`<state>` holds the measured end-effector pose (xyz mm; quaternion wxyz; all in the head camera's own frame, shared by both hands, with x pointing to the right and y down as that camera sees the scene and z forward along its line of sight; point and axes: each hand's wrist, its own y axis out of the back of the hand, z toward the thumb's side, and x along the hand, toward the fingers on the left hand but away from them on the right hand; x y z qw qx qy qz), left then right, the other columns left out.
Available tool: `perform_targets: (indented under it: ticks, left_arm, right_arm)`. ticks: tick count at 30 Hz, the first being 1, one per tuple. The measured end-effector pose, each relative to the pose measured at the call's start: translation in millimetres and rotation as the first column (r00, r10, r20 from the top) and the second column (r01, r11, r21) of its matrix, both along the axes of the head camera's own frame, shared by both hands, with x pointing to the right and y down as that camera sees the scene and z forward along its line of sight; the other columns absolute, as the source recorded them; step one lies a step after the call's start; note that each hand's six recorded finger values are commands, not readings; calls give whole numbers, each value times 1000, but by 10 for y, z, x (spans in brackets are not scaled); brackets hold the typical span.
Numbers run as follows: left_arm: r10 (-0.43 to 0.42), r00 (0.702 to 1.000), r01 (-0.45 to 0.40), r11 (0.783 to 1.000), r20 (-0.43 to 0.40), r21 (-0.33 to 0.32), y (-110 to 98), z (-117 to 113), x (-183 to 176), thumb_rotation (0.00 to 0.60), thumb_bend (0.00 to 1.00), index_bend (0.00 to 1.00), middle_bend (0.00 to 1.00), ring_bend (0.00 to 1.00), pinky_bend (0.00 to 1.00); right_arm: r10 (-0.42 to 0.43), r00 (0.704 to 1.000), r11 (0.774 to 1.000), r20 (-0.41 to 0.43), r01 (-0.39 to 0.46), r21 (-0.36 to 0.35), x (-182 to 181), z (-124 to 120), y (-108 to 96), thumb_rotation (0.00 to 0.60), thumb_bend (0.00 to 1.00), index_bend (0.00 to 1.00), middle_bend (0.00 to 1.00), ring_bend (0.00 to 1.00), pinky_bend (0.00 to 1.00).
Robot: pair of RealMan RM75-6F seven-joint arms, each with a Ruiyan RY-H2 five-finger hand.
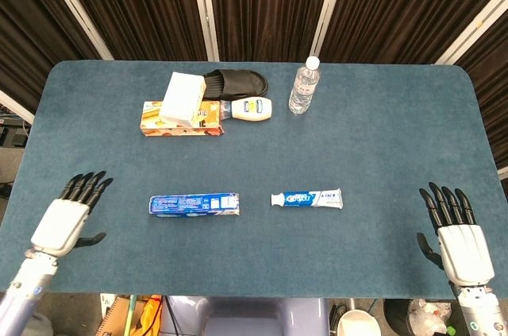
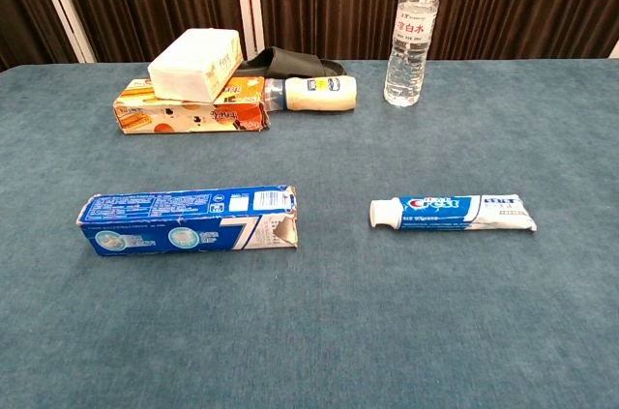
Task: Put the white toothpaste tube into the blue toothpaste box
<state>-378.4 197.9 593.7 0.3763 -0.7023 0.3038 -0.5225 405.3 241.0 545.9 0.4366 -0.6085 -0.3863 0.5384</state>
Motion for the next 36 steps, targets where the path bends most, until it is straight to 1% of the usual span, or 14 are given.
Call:
perform_targets:
  ticks: [2, 6, 9, 13, 17, 19, 22, 28, 34, 36]
  left_arm:
    - [6, 1000, -6, 1000, -6, -18, -73, 56, 124, 600, 143, 10, 33, 61, 145]
    - [20, 1000, -20, 998, -1, -55, -235, 220, 421, 600, 160, 68, 125, 149, 233]
    - [23, 1000, -23, 996, 1, -85, -315, 353, 661, 600, 160, 101, 168, 194, 277]
    - [25, 1000, -24, 991, 6, -129, -353, 534, 996, 600, 161, 117, 192, 208, 294]
    - [49, 999, -48, 987, 3, -155, -355, 684, 1373, 600, 163, 133, 215, 216, 298]
    - [58, 998, -57, 984, -2, -168, -349, 756, 1556, 600, 175, 148, 229, 232, 310]
    - [63, 998, -63, 981, -9, -181, -338, 838, 1774, 600, 203, 183, 277, 278, 352]
    - [62, 998, -63, 983, -7, -172, -339, 914, 2010, 600, 241, 241, 384, 379, 430]
    - [60, 998, -59, 985, 1, -161, -308, 933, 2038, 600, 276, 284, 442, 434, 481]
    - [59, 998, -58, 985, 1, -162, -294, 940, 2034, 600, 314, 321, 486, 474, 520]
  right_arm:
    - [1, 1000, 1000, 2, -1, 0, 3, -2, 1, 600, 365, 0, 0, 0, 0]
    - [5, 1000, 1000, 7, -5, -1, 11, -2, -1, 600, 366, 0, 0, 0, 0]
    - [11, 1000, 1000, 14, -11, -3, 20, -4, -5, 600, 365, 0, 0, 0, 0]
    - [19, 1000, 1000, 24, -19, -5, 33, -13, -9, 600, 365, 0, 0, 0, 0]
    - [24, 999, 1000, 34, -24, -5, 40, -24, -11, 600, 365, 0, 0, 0, 0]
    - [25, 999, 1000, 38, -25, -6, 41, -25, -12, 600, 365, 0, 0, 0, 0]
    - [26, 999, 1000, 42, -26, -9, 41, -23, -14, 600, 365, 0, 0, 0, 0]
    - [31, 998, 1000, 51, -31, -3, 49, -38, -19, 600, 365, 0, 0, 0, 0]
    - [33, 998, 999, 55, -33, 0, 50, -45, -17, 600, 365, 0, 0, 0, 0]
    - [30, 998, 1000, 53, -31, 1, 48, -45, -14, 600, 365, 0, 0, 0, 0]
